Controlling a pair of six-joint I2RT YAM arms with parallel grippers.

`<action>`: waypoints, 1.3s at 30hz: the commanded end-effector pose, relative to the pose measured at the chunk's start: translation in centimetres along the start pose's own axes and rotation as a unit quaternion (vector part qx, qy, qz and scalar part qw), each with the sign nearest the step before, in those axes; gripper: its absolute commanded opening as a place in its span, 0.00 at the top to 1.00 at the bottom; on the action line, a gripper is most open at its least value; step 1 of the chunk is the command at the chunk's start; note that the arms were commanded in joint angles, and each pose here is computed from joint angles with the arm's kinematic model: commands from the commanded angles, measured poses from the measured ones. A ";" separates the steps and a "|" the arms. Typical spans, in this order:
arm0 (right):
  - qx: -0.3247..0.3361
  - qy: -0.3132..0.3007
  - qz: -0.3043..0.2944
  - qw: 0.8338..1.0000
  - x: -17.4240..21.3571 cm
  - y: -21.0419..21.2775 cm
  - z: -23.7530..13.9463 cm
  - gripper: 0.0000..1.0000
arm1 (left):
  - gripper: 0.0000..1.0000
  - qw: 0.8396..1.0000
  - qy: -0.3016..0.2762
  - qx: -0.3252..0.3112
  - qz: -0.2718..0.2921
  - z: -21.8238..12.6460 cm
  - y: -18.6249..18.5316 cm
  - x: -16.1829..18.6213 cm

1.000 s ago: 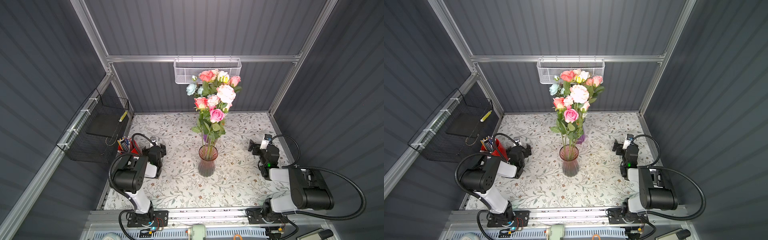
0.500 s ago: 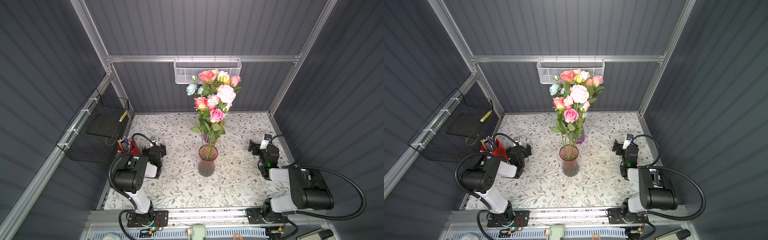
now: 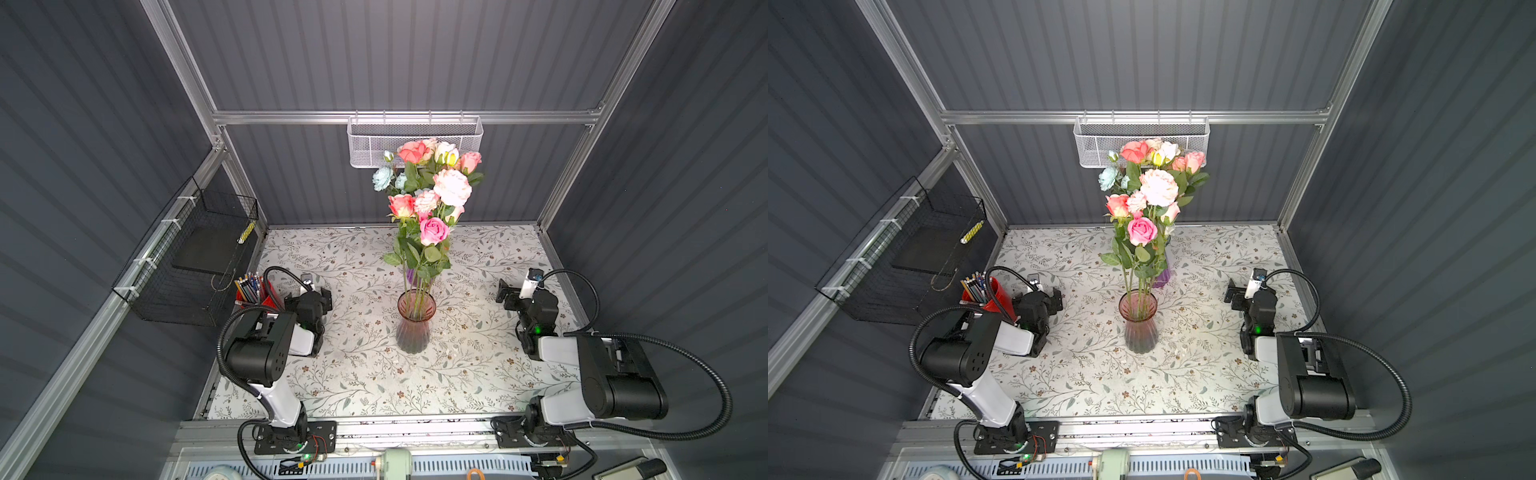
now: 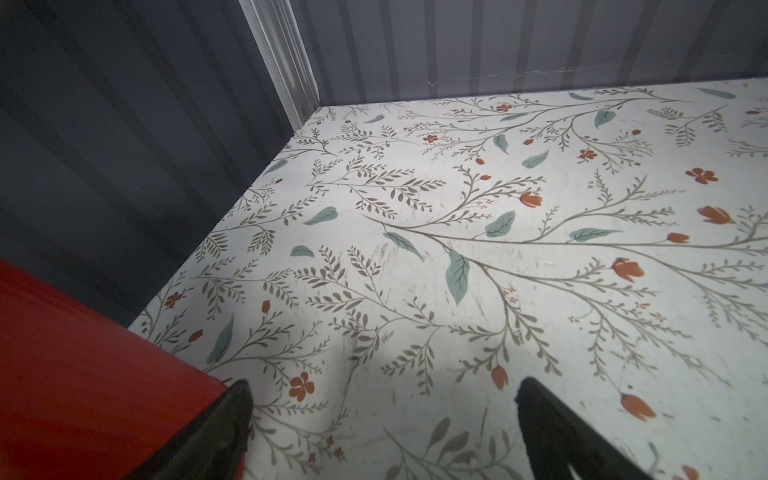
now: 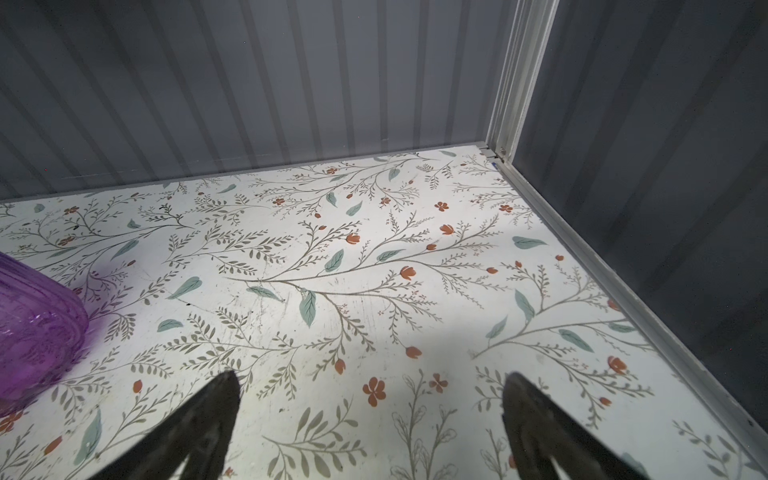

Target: Arrange the flowers into the vase

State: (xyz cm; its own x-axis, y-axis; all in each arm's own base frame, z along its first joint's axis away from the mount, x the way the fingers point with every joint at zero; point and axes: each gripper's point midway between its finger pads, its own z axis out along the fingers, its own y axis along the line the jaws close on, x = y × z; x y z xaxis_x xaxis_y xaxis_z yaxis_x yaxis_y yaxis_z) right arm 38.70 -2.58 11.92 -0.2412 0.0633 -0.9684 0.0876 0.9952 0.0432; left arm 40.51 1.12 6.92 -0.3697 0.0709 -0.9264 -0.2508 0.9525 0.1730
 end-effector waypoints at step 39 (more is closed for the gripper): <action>-0.007 0.004 0.002 1.000 0.1 0.3 0.1 0.01 | 0.00 1.000 -0.006 0.001 -0.011 0.1 0.1 -0.5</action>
State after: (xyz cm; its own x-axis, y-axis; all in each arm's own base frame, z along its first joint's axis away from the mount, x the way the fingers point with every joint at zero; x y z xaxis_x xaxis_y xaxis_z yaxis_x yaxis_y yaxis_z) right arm 38.63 -2.55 11.68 -0.2512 0.0638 -0.9658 0.0869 0.9953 0.0431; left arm 40.51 1.12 6.92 -0.3697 0.0709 -0.9264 -0.2508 0.9525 0.1730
